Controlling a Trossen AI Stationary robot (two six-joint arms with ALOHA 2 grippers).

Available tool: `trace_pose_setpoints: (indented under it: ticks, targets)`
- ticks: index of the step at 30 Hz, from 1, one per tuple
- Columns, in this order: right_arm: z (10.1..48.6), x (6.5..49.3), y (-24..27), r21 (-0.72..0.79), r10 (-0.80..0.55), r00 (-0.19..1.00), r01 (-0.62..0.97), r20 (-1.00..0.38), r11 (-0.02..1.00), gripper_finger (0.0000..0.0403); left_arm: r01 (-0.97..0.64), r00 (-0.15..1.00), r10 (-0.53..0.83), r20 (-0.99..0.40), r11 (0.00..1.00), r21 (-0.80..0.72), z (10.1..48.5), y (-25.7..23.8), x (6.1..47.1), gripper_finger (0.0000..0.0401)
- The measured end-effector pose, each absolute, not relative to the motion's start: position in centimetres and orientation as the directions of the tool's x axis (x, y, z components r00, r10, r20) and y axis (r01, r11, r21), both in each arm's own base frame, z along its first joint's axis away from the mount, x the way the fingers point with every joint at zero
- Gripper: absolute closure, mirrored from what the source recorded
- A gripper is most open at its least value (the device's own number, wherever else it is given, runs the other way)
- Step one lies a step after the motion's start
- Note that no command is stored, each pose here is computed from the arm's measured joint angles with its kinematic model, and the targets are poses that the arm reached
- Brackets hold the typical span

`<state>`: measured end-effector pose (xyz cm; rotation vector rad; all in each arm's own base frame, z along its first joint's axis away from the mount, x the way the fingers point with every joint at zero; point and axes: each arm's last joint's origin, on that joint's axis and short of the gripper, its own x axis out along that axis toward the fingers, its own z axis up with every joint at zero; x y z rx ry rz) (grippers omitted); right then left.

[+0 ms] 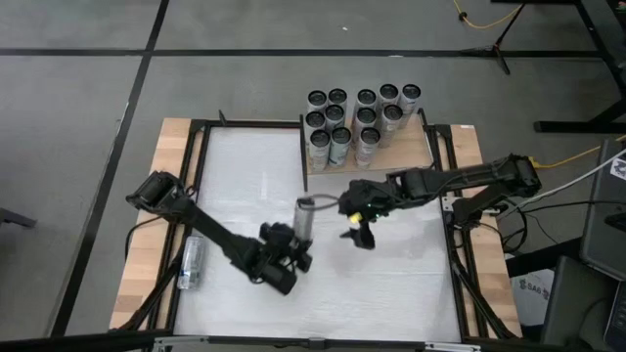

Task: Place canned beverage on shelf
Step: Put the orange soda can on the shelf aligned with the orange soda cans

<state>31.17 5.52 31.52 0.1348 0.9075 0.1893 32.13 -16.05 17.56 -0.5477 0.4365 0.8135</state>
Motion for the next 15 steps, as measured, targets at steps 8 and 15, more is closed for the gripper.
trace_pose_setpoints:
  ticks: [8, 15]
  targets:
    - [31.9, 31.9, 3.4, 0.203, 0.080, 0.672, 0.106, -0.736, 0.973, 0.0079, -0.769, 0.634, 0.703, -0.323, 0.617, -0.168, 19.3, -13.4, 35.3, 0.0153]
    - [32.7, 32.8, 3.0, 0.230, 0.007, 0.763, 0.186, -0.646, 0.955, 0.0079, -0.813, 0.581, 0.784, -0.217, 0.569, -0.123, 20.1, -12.2, 36.0, 0.0153]
